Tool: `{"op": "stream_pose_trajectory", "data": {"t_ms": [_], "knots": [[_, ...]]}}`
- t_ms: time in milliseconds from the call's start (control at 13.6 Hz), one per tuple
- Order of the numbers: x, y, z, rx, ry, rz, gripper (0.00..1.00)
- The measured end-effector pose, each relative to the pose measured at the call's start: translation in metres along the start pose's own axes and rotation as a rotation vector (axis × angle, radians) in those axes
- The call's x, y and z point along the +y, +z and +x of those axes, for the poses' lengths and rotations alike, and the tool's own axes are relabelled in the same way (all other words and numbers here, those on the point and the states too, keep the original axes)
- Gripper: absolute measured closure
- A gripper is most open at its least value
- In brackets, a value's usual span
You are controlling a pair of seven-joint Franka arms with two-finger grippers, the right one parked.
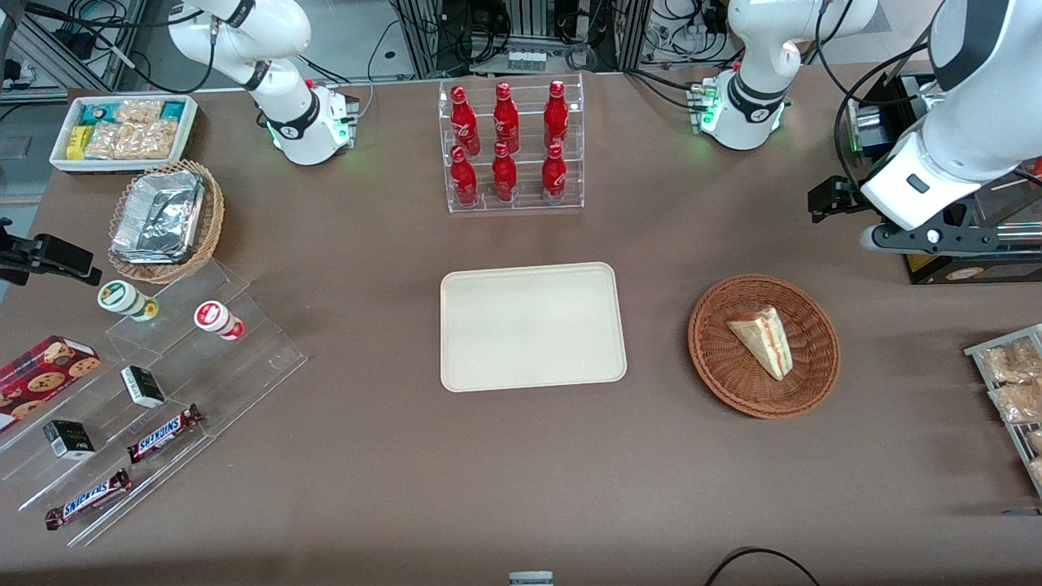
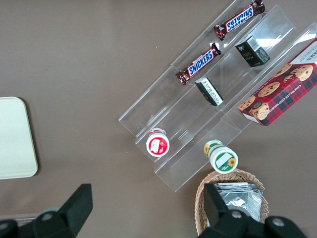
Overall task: Place sandwich from basket to tray
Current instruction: 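Move the open left gripper over the sandwich in the wicker basket, then lower the left gripper onto the wrapped sandwich and close on it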
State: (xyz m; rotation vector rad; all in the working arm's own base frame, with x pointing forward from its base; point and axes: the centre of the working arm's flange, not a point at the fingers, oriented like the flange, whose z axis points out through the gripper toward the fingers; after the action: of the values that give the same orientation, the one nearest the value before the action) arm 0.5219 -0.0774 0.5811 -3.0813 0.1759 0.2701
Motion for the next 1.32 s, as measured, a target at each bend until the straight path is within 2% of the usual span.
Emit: {"op": "stream_pose_trajectory", "data": {"t_ms": [221, 441, 735, 1103, 1324], "knots": [[0.0, 0.002, 0.001, -0.004, 0.005, 0.0, 0.0], [-0.001, 0.022, 0.012, -0.041, 0.01, -0.004, 0.0], [0.001, 0.085, 0.04, -0.046, 0.012, -0.013, 0.0], [0.003, 0.177, 0.055, 0.002, 0.015, -0.02, 0.0], [0.004, 0.217, 0.058, 0.053, 0.013, -0.025, 0.0]]}}
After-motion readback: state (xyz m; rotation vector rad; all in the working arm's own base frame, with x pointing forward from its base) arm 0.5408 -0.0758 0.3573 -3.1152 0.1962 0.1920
